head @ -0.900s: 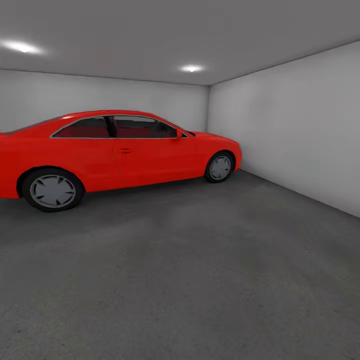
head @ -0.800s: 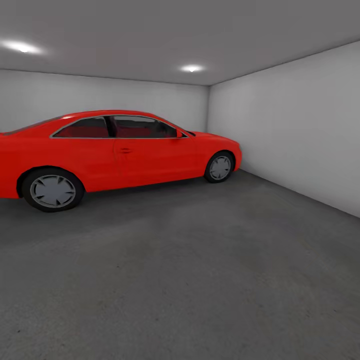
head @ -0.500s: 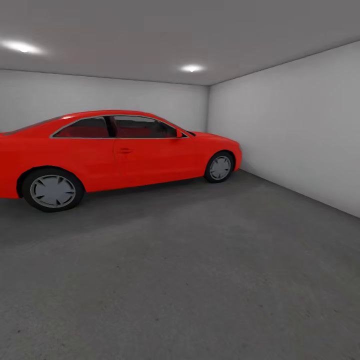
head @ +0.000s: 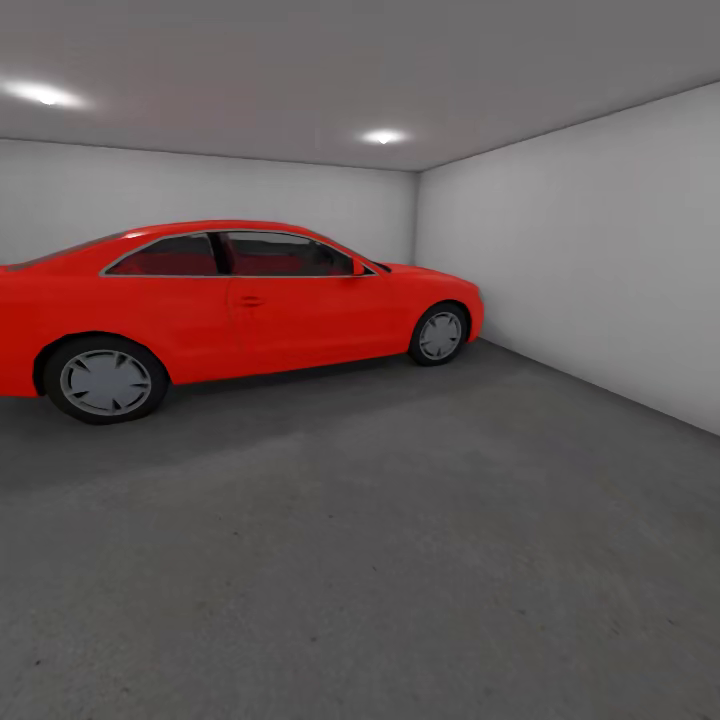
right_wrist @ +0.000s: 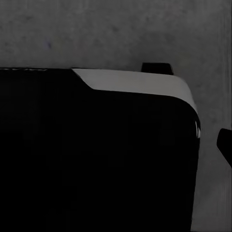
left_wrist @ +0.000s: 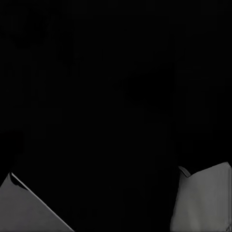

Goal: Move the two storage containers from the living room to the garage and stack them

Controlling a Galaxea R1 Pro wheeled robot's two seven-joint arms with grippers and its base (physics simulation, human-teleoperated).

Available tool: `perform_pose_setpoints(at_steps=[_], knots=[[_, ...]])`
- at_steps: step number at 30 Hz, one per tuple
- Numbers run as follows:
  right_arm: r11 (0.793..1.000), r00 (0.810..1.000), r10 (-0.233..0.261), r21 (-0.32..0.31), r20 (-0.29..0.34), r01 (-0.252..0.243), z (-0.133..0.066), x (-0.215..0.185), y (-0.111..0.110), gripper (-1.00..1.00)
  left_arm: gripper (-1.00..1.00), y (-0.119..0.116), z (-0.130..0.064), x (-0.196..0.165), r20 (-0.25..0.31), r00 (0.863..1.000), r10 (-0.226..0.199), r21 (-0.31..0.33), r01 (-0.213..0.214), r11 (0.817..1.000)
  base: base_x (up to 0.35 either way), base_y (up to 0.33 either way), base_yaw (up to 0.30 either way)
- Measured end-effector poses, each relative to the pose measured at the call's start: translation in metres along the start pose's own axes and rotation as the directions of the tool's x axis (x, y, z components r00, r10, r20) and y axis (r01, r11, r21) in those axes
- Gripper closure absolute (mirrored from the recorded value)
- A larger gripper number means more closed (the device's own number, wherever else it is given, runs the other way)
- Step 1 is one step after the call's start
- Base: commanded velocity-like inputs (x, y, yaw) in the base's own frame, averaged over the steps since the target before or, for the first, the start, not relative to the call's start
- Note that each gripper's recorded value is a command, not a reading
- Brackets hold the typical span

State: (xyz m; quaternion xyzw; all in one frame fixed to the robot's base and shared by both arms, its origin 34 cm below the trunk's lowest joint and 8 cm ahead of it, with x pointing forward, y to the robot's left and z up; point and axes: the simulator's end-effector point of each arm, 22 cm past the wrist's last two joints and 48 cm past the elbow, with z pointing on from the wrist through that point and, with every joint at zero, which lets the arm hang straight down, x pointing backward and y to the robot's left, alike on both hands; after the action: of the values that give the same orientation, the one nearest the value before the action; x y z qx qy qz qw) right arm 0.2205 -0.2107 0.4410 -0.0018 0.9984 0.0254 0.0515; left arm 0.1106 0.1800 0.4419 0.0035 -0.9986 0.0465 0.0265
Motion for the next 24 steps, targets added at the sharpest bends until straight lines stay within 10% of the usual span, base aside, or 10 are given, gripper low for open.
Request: perform_pose_setpoints(at_steps=[6, 7, 12, 24], knots=[[0.999, 0.998, -0.004, 0.033, 0.067, 0.002, -0.001, -0.024, -0.026, -1.00, -1.00, -0.019, 0.000, -0.007, 0.032, 0.999, 0.003, 0.024, -0.004, 1.000, 0.000, 0.000, 0.000], [0.999, 0.979, -0.009, 0.037, 0.203, 0.002, -0.005, -0.058, -0.030, -1.00, -1.00, -0.022, -0.001, -0.019, 0.085, 0.996, 0.002, 0.029, -0.005, 1.000, 0.000, 0.000, 0.000], [0.999, 0.946, -0.019, 0.041, 0.324, 0.006, -0.016, -0.124, -0.035, -1.00, -1.00, -0.020, -0.007, -0.080, 0.209, 0.978, 0.004, 0.022, -0.009, 1.000, 0.000, 0.000, 0.000], [0.994, 0.916, -0.063, 0.102, 0.395, 0.024, -0.040, -0.194, -0.075, -1.00, -1.00, -0.010, -0.047, -0.202, 0.312, 0.950, 0.003, -0.006, -0.001, 1.000, 0.000, 0.000, 0.000]])
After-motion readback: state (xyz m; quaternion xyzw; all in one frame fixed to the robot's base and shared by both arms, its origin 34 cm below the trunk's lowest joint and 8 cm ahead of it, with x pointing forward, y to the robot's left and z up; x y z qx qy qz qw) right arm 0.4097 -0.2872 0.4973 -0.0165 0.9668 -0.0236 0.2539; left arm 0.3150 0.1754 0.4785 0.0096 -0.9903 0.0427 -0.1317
